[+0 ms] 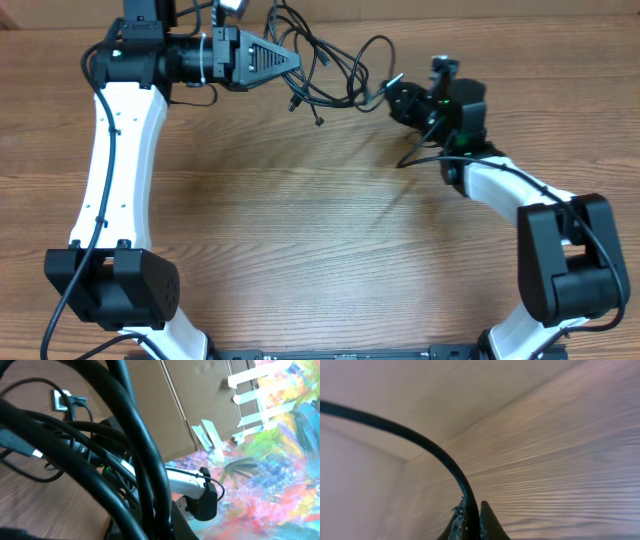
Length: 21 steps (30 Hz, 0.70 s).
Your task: Untangle cables
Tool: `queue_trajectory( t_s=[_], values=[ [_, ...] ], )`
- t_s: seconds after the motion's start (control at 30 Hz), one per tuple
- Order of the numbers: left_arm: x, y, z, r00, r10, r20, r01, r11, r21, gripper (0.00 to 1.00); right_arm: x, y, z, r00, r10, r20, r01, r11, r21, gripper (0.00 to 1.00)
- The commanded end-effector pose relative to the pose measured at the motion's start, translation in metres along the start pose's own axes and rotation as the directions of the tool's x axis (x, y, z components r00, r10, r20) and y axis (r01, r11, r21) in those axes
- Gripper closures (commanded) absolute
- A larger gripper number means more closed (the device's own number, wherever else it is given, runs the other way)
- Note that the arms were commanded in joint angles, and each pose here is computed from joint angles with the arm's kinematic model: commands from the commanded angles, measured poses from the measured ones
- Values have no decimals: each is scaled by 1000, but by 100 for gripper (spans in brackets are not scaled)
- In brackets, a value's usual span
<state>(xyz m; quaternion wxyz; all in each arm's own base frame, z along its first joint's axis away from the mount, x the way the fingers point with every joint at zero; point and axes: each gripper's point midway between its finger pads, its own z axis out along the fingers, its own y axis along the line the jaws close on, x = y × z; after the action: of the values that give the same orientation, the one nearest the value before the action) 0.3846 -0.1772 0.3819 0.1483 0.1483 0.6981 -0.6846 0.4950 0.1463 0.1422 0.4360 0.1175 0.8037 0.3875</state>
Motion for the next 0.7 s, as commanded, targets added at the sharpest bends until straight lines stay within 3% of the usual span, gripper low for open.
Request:
queue_trajectory(
  t_s=[0.0, 0.37, 0.67],
  values=[
    [-6, -7, -15, 999, 24, 23, -25, 1000, 17, 96, -31, -23, -14, 997, -27, 76, 21, 997, 79, 96],
    [-19, -2, -49, 994, 50, 101, -48, 999, -24, 96, -53, -93, -46, 996, 26, 89, -47, 970, 240, 96],
    [-22, 2, -57, 991, 59, 124, -53, 997, -50, 96, -54, -96, -49, 995, 42, 87, -61, 970, 236, 94]
  ],
)
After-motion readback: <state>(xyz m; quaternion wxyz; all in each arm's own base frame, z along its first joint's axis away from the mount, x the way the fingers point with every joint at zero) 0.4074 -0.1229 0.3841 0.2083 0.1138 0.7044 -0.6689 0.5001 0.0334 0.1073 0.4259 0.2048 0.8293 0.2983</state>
